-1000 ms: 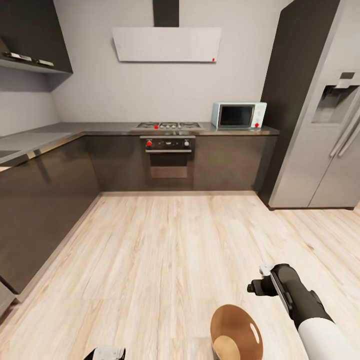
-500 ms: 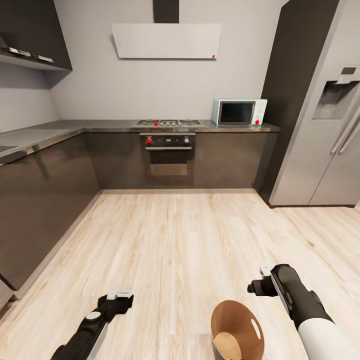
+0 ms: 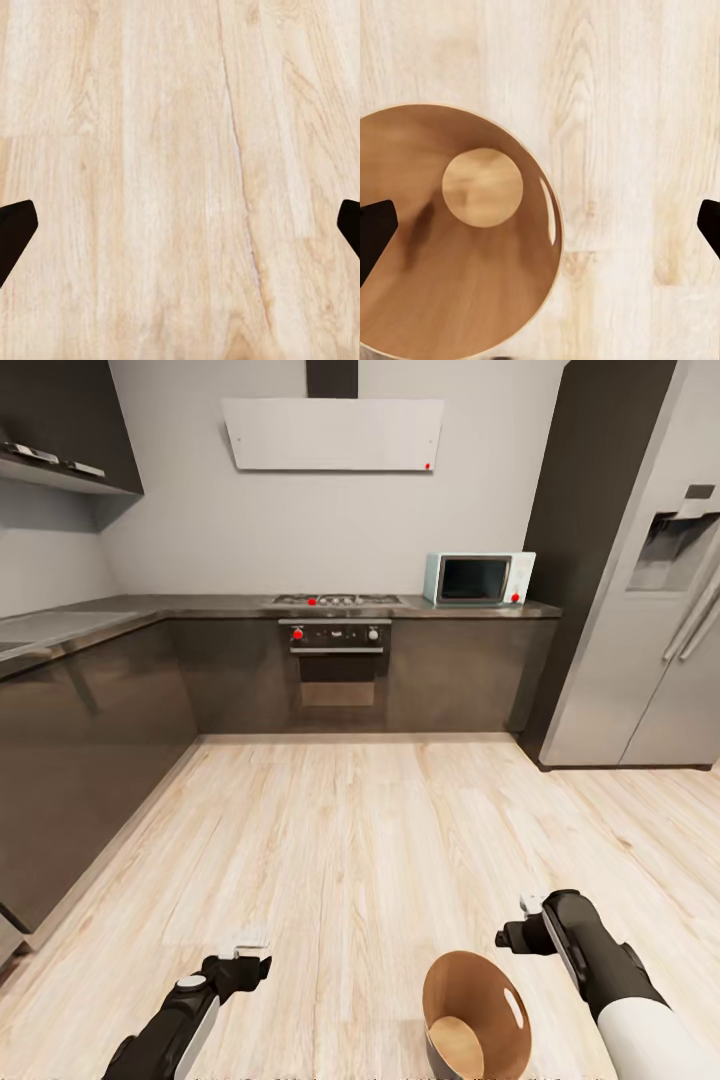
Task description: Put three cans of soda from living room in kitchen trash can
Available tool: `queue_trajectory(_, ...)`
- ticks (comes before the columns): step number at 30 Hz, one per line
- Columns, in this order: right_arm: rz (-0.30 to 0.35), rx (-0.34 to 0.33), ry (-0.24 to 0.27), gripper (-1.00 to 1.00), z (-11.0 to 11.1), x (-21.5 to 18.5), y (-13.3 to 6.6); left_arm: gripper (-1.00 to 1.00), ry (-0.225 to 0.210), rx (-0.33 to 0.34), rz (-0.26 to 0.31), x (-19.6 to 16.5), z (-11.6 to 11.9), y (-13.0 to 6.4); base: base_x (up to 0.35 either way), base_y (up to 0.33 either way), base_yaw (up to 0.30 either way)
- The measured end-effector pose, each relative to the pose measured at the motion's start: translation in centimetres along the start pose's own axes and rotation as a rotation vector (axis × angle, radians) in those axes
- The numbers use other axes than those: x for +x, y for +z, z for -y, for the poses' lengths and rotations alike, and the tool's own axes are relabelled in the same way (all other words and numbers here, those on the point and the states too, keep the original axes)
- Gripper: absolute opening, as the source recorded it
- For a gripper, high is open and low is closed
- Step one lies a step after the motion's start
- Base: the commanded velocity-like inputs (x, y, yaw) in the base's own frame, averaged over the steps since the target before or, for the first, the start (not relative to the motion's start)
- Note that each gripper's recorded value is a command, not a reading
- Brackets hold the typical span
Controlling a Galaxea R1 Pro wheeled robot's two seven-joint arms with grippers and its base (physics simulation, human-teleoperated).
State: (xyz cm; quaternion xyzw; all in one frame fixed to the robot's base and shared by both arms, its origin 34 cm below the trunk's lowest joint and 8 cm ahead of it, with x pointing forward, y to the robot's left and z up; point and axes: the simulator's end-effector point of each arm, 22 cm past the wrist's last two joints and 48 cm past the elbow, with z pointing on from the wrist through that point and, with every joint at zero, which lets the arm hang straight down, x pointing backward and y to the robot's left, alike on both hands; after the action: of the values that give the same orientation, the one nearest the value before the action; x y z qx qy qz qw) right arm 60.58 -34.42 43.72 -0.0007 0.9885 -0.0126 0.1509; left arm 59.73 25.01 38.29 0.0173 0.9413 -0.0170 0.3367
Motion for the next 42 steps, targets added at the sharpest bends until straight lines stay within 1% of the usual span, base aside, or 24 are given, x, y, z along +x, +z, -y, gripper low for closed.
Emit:
queue_trajectory(20,-0.002,0.002,0.003,1.0,0.1,2.5,3.9,1.0,-0.004,-0.002,-0.001,3.7,-0.2,2.8,0.0,0.0,0.0)
queue_trajectory(26,-0.001,0.001,0.003,1.0,0.1,2.4,3.9,1.0,-0.006,0.0,0.001,3.6,-0.1,2.7,0.0,0.0,0.0)
queue_trajectory(42,0.0,0.001,0.001,1.0,-0.1,4.4,7.1,1.0,0.003,0.002,0.0,6.7,0.0,4.9,0.0,0.0,0.0)
